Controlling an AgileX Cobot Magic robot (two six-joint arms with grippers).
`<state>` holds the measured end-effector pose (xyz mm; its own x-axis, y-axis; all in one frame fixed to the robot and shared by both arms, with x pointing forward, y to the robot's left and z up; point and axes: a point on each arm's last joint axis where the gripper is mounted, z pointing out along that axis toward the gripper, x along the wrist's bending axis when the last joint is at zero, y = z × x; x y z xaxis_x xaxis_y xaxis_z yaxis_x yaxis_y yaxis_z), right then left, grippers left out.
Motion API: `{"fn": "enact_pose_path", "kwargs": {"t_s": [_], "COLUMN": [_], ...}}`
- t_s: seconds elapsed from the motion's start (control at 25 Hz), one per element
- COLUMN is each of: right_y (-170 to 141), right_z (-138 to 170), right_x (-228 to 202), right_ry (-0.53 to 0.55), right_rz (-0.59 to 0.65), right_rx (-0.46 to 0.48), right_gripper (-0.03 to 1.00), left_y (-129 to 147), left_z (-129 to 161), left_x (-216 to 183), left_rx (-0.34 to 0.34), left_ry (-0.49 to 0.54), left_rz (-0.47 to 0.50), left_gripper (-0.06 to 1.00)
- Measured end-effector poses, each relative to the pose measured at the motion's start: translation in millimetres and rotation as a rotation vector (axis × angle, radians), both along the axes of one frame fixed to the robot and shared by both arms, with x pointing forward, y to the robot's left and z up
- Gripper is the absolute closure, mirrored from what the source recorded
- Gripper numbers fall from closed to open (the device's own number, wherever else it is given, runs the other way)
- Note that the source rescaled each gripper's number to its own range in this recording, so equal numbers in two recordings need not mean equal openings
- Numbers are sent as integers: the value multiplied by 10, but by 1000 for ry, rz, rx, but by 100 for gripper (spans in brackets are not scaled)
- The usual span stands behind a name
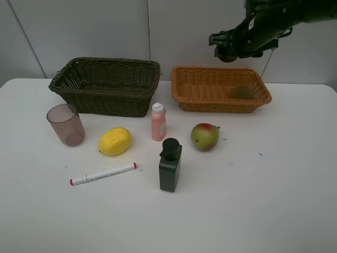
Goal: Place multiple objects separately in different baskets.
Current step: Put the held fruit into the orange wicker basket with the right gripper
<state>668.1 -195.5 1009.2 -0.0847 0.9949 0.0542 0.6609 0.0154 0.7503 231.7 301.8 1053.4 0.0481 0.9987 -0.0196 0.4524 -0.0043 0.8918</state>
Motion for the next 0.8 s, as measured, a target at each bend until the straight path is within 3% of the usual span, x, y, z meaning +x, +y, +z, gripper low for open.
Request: {"fn": "enact_pose_path", "kwargs": {"t_s": [0.8], "right_y": [-43], "right_z": [-753], "right_x": [130], "right_ry": [177], "right_rz": [-42], "right_rx": [-4], "right_gripper": [48], "left_y": [0], "left_z": [0], "left_x": [0], "left_rx": [0], "left_ry": [0], "left_rz": [0], "left_gripper": [-2]}}
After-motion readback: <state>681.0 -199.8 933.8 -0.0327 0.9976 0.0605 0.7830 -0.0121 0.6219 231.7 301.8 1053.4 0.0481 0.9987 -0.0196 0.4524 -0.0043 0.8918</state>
